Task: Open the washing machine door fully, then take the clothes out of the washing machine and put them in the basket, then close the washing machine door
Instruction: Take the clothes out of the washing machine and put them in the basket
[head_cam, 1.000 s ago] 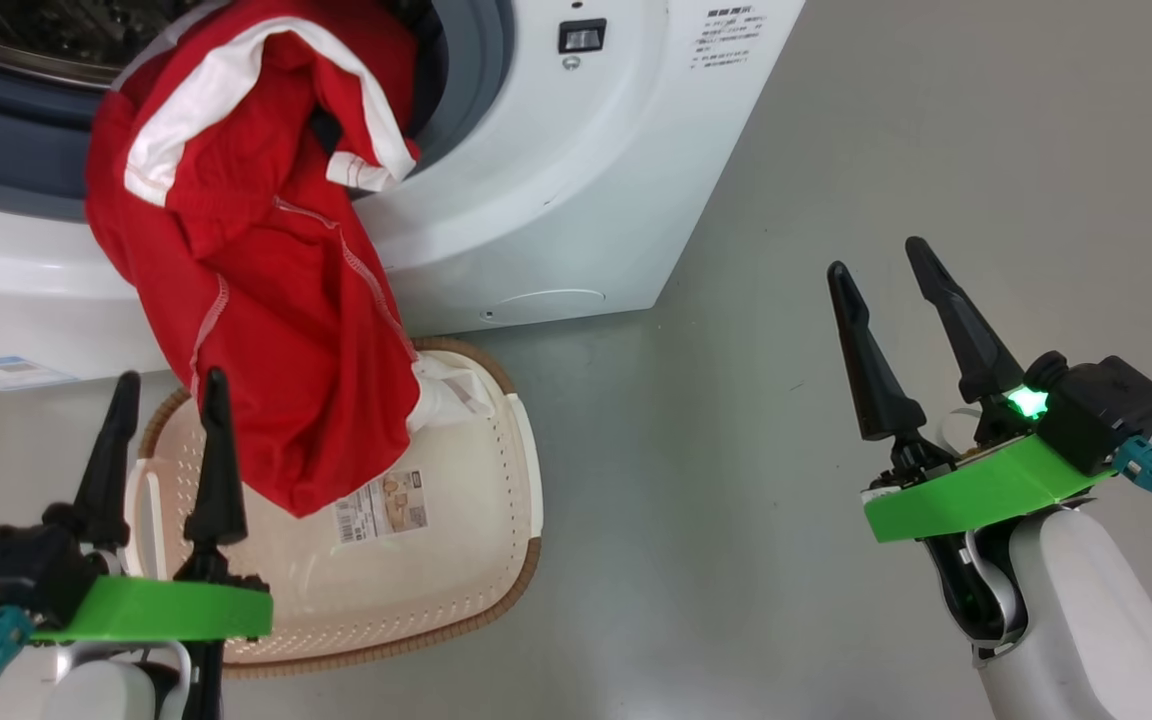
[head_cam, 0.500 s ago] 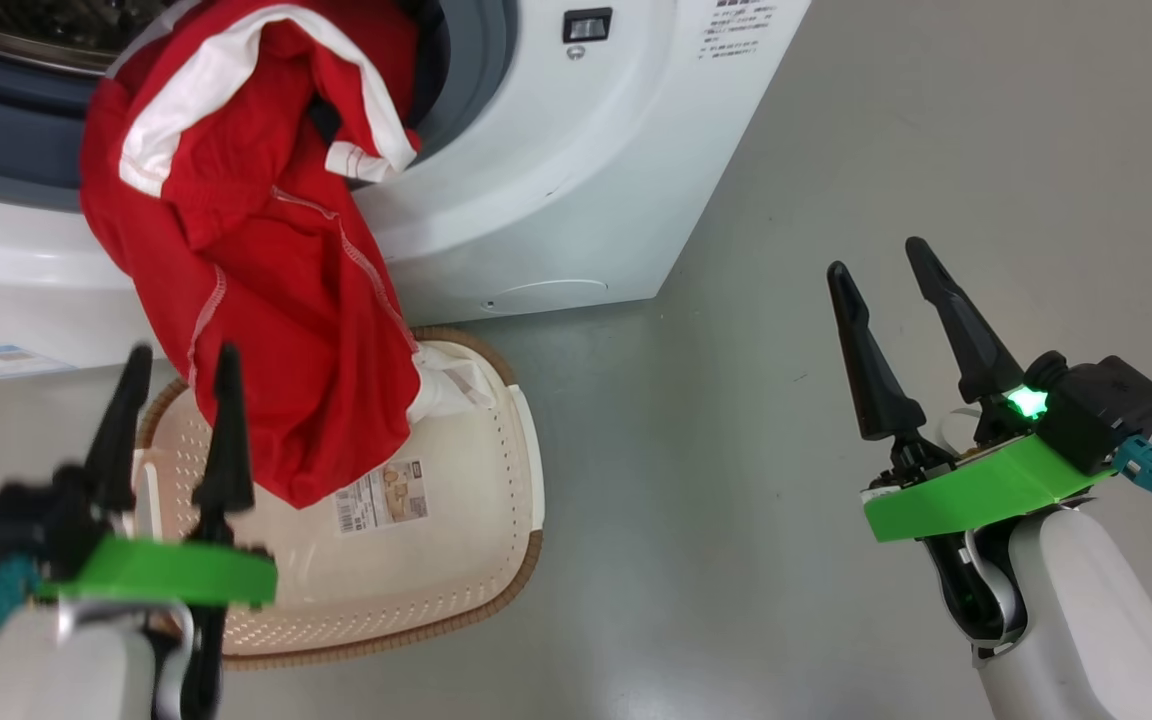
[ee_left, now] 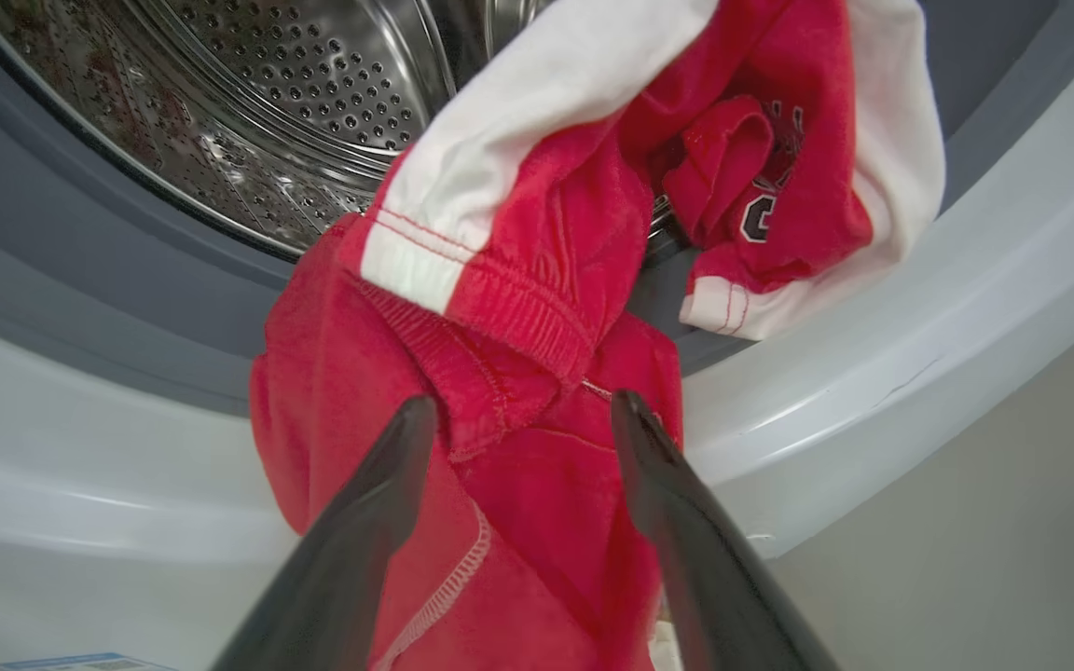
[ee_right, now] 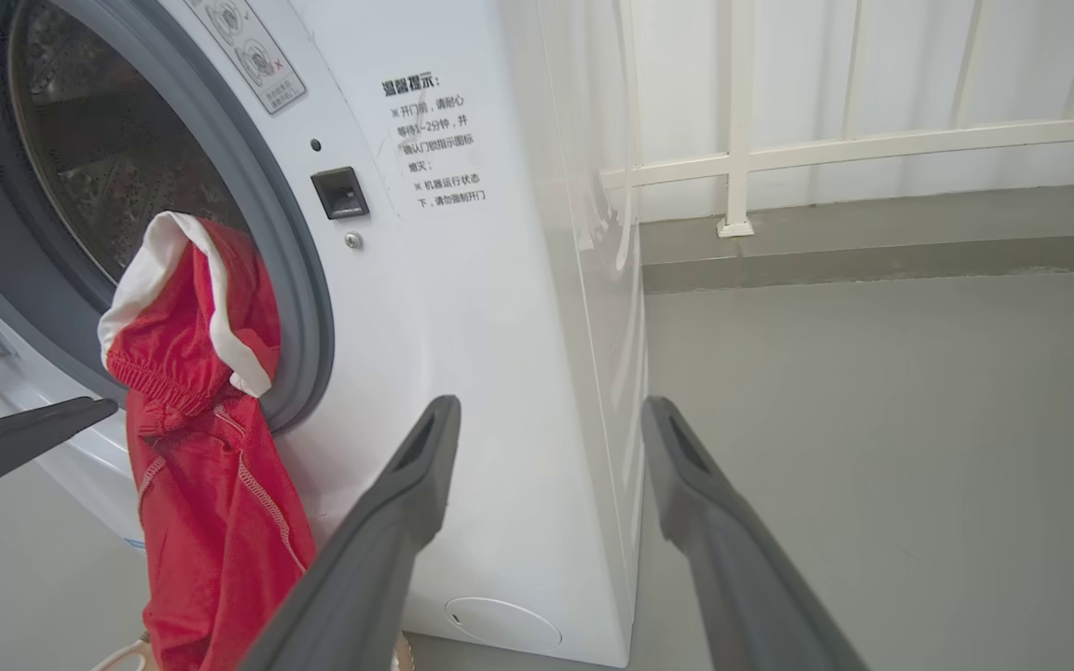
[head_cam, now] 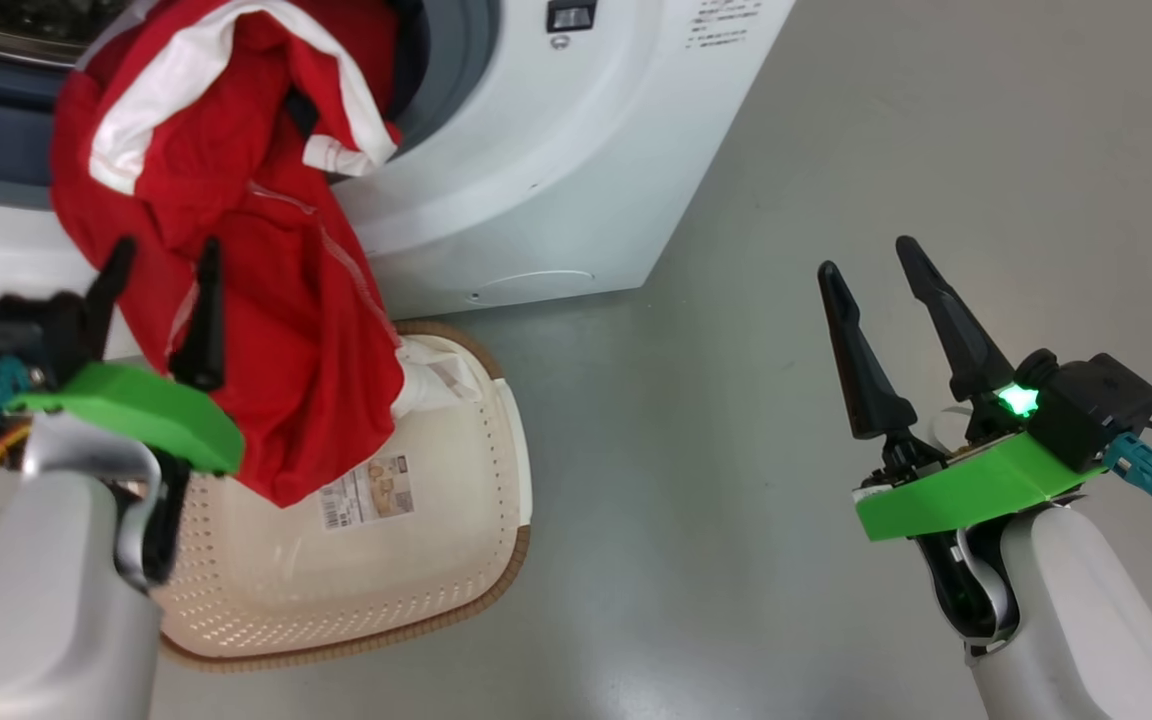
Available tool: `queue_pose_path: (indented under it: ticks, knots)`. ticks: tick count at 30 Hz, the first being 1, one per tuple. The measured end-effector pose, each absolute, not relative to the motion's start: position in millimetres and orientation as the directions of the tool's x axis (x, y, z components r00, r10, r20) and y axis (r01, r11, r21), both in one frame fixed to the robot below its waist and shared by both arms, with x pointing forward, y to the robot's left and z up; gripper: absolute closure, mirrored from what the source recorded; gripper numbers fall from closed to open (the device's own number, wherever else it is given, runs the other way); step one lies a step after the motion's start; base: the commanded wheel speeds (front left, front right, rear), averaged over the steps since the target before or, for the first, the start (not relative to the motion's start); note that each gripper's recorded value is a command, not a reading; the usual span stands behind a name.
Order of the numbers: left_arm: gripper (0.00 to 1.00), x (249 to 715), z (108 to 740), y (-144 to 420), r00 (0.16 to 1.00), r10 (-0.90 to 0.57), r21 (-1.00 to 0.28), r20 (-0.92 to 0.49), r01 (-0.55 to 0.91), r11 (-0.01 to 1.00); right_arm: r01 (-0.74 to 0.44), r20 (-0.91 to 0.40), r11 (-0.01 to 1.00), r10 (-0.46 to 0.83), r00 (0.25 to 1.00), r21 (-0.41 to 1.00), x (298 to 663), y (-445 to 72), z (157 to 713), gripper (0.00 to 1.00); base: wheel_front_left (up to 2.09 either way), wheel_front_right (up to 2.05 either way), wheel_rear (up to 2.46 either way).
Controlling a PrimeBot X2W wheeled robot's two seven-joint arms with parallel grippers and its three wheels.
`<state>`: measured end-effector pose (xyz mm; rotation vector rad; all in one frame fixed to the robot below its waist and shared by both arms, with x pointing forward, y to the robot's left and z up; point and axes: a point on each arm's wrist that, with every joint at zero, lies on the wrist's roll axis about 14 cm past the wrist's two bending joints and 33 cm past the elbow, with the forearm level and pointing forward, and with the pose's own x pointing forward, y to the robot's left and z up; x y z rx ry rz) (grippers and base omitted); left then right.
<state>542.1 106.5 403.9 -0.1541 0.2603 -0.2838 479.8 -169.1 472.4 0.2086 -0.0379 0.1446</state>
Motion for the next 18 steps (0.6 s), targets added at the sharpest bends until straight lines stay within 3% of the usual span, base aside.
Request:
queue_pose_path:
  ticks: [18]
  knots:
    - [0.00,589.9,372.2,80.9,0.864,-0.345,-0.084,-0.366,0.339,0.937,-0.113,0.039,0.973,0.108,0.993,0.201,481.1,-178.9,466.8,0.00,0.00,0.00,0.00]
